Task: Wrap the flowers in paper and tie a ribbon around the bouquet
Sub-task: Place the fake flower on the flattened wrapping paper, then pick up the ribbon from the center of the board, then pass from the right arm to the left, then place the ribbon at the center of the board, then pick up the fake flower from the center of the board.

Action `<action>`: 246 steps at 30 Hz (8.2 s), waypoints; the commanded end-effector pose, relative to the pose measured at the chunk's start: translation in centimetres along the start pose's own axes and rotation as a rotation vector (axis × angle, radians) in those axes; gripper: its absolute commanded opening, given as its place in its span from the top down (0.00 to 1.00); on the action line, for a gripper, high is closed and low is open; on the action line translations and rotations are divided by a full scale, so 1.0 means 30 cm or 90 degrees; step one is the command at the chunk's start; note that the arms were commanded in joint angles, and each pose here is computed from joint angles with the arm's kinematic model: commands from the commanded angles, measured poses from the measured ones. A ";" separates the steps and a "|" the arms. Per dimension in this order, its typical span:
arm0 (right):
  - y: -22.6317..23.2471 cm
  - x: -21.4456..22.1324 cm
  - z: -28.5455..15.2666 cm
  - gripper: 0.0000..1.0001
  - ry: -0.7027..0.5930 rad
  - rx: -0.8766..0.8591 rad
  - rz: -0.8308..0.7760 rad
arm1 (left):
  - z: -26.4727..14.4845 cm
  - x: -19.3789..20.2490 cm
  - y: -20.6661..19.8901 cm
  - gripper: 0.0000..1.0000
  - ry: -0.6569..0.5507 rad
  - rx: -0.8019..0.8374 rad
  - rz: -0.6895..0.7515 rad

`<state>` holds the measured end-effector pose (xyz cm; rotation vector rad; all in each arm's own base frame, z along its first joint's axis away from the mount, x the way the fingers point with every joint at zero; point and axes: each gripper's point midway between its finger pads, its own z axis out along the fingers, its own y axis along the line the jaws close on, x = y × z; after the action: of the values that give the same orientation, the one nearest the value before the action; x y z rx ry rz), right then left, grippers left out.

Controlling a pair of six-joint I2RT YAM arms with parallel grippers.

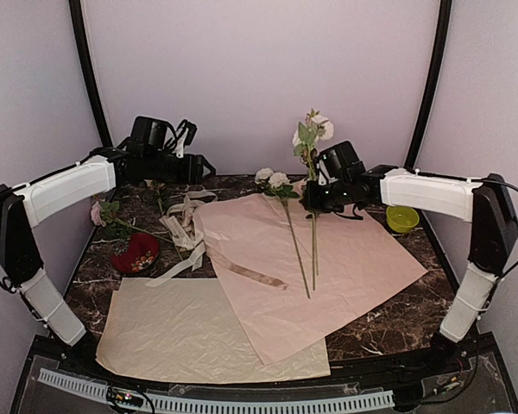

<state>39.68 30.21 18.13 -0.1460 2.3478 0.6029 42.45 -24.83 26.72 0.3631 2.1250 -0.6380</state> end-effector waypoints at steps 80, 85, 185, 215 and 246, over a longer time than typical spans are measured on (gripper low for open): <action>0.145 0.659 0.112 0.53 0.391 -0.136 -0.148 | 0.195 0.748 -0.053 0.65 0.437 0.141 0.548; 0.132 0.694 0.113 0.59 0.407 -0.138 -0.138 | 0.183 0.727 -0.070 0.65 0.419 0.148 0.547; -0.006 0.526 0.200 0.72 0.347 0.039 -0.170 | -0.426 0.206 -0.135 0.01 -0.057 0.154 0.410; -0.020 0.547 0.195 0.71 0.355 0.061 -0.170 | 0.273 0.324 1.006 0.61 0.192 -0.310 -0.247; 0.065 0.458 0.126 0.71 0.308 0.005 -0.168 | -0.084 -0.302 0.789 1.00 -0.167 -0.241 -0.117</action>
<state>30.77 33.14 3.33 -0.6412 2.8187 0.3685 57.05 -1.72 12.37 -0.2659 2.3899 -0.2089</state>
